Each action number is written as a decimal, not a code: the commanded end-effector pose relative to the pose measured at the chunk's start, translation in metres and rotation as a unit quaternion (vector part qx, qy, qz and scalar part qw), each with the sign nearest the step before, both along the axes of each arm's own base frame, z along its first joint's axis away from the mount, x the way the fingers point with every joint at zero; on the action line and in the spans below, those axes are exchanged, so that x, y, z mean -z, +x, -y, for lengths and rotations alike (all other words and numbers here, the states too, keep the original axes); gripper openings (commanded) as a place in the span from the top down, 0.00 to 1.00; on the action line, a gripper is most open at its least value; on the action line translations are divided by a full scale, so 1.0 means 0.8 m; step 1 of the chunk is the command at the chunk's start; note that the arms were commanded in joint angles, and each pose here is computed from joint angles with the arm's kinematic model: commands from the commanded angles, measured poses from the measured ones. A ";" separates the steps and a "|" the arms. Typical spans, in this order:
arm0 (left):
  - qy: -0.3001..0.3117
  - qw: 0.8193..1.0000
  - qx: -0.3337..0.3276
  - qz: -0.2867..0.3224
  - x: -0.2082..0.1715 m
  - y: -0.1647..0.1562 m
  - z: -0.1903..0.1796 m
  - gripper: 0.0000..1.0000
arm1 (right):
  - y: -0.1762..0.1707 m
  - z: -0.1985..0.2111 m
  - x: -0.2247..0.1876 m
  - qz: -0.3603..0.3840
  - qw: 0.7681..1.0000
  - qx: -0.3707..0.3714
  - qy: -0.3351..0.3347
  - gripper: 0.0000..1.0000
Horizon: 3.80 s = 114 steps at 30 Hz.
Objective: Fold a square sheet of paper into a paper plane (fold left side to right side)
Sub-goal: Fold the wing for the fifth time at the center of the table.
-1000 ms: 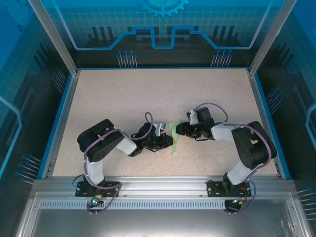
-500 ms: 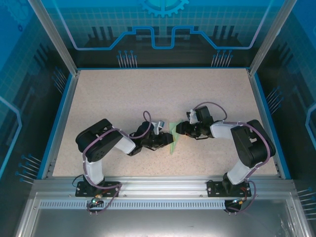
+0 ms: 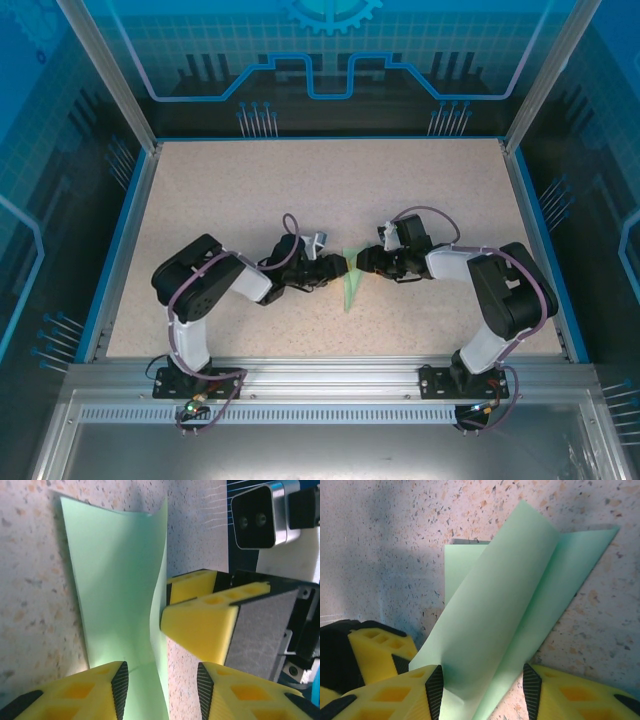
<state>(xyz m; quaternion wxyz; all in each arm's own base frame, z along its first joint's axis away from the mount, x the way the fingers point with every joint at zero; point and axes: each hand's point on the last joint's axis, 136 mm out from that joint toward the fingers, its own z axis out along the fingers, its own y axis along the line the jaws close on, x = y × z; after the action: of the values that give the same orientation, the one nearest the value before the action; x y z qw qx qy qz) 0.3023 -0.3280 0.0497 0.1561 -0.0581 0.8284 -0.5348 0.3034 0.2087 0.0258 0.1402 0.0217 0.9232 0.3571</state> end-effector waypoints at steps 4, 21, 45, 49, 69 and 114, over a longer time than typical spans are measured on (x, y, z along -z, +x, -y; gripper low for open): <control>-0.009 1.000 0.024 -0.008 0.010 0.009 0.013 0.62 | -0.013 -0.003 0.026 -0.024 0.999 -0.013 -0.021 0.51; -0.002 0.999 0.040 0.008 0.009 0.021 0.013 1.00 | 0.025 0.013 -0.067 0.055 0.998 0.020 0.032 0.14; 0.005 0.999 0.041 0.006 0.015 0.021 0.010 1.00 | 0.060 -0.012 -0.037 0.009 0.999 0.023 0.035 0.01; 0.004 0.999 0.040 0.006 0.015 0.021 0.010 1.00 | 0.061 -0.017 -0.037 0.009 0.999 0.019 0.037 0.01; 0.021 0.999 0.043 0.007 0.020 0.025 -0.001 1.00 | 0.055 -0.013 -0.004 -0.040 0.999 0.008 -0.025 0.02; 0.048 0.995 0.059 -0.062 0.066 0.029 -0.006 1.00 | 0.050 -0.028 -0.048 0.003 0.999 -0.026 -0.032 0.63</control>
<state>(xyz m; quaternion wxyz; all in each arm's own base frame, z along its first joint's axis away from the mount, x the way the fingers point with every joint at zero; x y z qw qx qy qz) 0.3307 -0.3290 0.0242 0.1003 -0.0247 0.8461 -0.5229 0.3443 0.2170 0.0622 0.1480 0.0085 0.9348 0.3228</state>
